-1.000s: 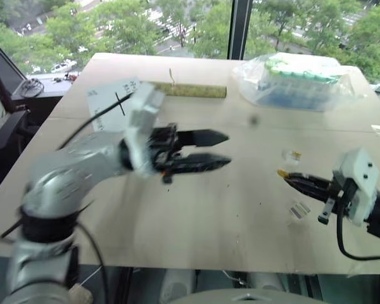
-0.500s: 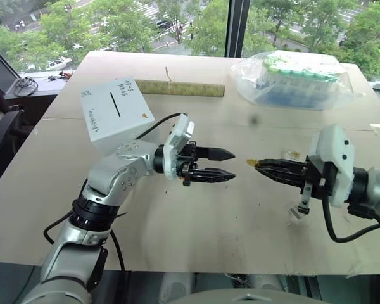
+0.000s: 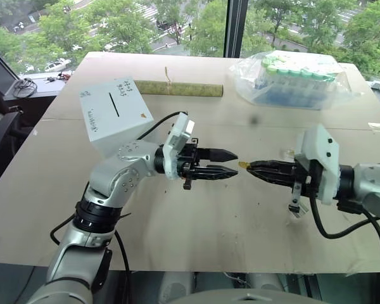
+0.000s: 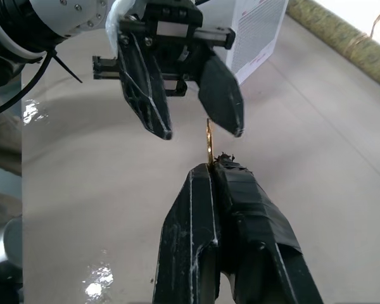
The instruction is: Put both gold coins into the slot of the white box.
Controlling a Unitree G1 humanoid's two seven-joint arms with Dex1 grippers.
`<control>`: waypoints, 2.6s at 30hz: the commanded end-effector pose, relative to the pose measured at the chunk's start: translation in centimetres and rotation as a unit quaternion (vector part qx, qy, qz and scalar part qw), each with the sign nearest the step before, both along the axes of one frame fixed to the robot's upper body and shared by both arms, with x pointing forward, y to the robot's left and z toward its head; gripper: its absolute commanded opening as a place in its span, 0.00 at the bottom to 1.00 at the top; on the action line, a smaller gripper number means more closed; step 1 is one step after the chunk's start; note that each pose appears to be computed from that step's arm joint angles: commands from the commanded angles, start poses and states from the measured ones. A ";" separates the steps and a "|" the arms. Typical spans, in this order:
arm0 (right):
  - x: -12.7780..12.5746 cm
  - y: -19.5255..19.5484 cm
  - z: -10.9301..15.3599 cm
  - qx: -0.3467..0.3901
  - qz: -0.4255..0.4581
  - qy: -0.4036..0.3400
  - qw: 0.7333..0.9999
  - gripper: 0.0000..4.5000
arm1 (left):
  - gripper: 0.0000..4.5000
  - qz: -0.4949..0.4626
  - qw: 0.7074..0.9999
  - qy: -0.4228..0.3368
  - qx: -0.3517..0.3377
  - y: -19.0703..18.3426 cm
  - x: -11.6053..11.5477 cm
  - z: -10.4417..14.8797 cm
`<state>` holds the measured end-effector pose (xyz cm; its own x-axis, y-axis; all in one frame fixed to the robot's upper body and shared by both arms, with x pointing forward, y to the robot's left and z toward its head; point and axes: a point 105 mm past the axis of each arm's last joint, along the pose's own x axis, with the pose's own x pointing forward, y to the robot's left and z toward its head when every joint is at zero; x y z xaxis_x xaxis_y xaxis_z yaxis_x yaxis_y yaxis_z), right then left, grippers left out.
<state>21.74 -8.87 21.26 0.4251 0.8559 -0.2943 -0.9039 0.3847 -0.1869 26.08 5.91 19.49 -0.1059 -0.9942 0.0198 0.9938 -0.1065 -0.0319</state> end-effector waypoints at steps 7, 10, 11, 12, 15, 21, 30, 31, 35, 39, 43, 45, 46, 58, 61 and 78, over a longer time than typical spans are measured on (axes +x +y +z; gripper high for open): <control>-0.2 0.6 0.1 0.006 0.021 -0.016 1.000 0.00 | 0.44 -0.011 0.999 -0.033 -0.014 -0.6 -0.3 1.4; -0.2 0.7 0.2 0.007 0.026 -0.017 0.999 0.00 | 0.44 -0.011 0.999 -0.033 -0.015 -0.8 -0.3 1.5; -0.3 0.7 0.2 0.007 0.027 -0.018 0.999 0.00 | 0.44 -0.012 0.999 -0.033 -0.015 -0.8 -0.3 1.5; -0.3 0.8 0.2 0.007 0.028 -0.018 0.999 0.00 | 0.44 -0.013 0.999 -0.032 -0.015 -0.9 -0.4 1.5; -0.4 0.9 0.4 0.008 0.033 -0.019 0.999 0.00 | 0.26 -0.014 0.999 -0.030 -0.017 -1.0 -0.6 1.4; -0.4 1.2 0.6 0.012 0.040 -0.020 0.999 0.00 | 0.01 -0.020 0.999 -0.027 -0.015 -1.2 -1.0 1.4; -0.1 1.3 1.1 0.027 0.041 -0.019 0.999 0.13 | 0.00 -0.003 0.999 -0.019 -0.027 -1.1 -0.6 2.1; 0.1 1.1 1.3 0.031 0.036 -0.020 0.999 0.20 | 0.00 0.007 0.999 -0.015 -0.033 -0.9 -0.5 2.4; 0.5 -0.5 1.4 0.022 0.005 -0.031 0.999 0.66 | 0.00 0.063 0.996 0.003 -0.065 -0.2 0.4 4.1; 1.0 -3.0 2.0 -0.011 -0.040 -0.082 0.996 0.99 | 0.00 0.166 0.980 -0.009 -0.111 0.7 1.4 6.9; 1.0 -4.4 2.8 -0.017 -0.054 -0.114 0.992 0.99 | 0.00 0.327 0.935 -0.064 -0.123 1.7 3.9 9.5; 1.1 -4.7 3.2 -0.008 -0.056 -0.125 0.991 0.99 | 0.00 0.430 0.889 -0.113 -0.106 2.5 5.3 10.8; 1.3 -4.8 3.3 -0.003 -0.058 -0.126 0.990 0.99 | 0.00 0.500 0.850 -0.139 -0.086 3.4 6.4 11.3; 2.3 -5.1 4.0 -0.003 -0.021 -0.167 0.986 0.99 | 0.00 0.878 0.442 -0.184 0.003 12.6 8.2 14.3; 1.9 -5.2 4.9 0.027 -0.007 -0.173 0.984 0.99 | 0.00 0.891 0.425 -0.153 0.034 13.3 8.3 12.9; 2.1 -8.2 9.8 0.113 -0.029 -0.224 0.968 0.99 | 0.00 0.897 0.425 -0.069 0.101 14.5 8.0 8.2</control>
<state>24.36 -16.57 29.64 0.5162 0.8516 0.0914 -0.7646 0.5063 -0.3988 34.74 20.42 26.81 0.8444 0.5356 -0.0087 -0.5193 0.8224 0.2325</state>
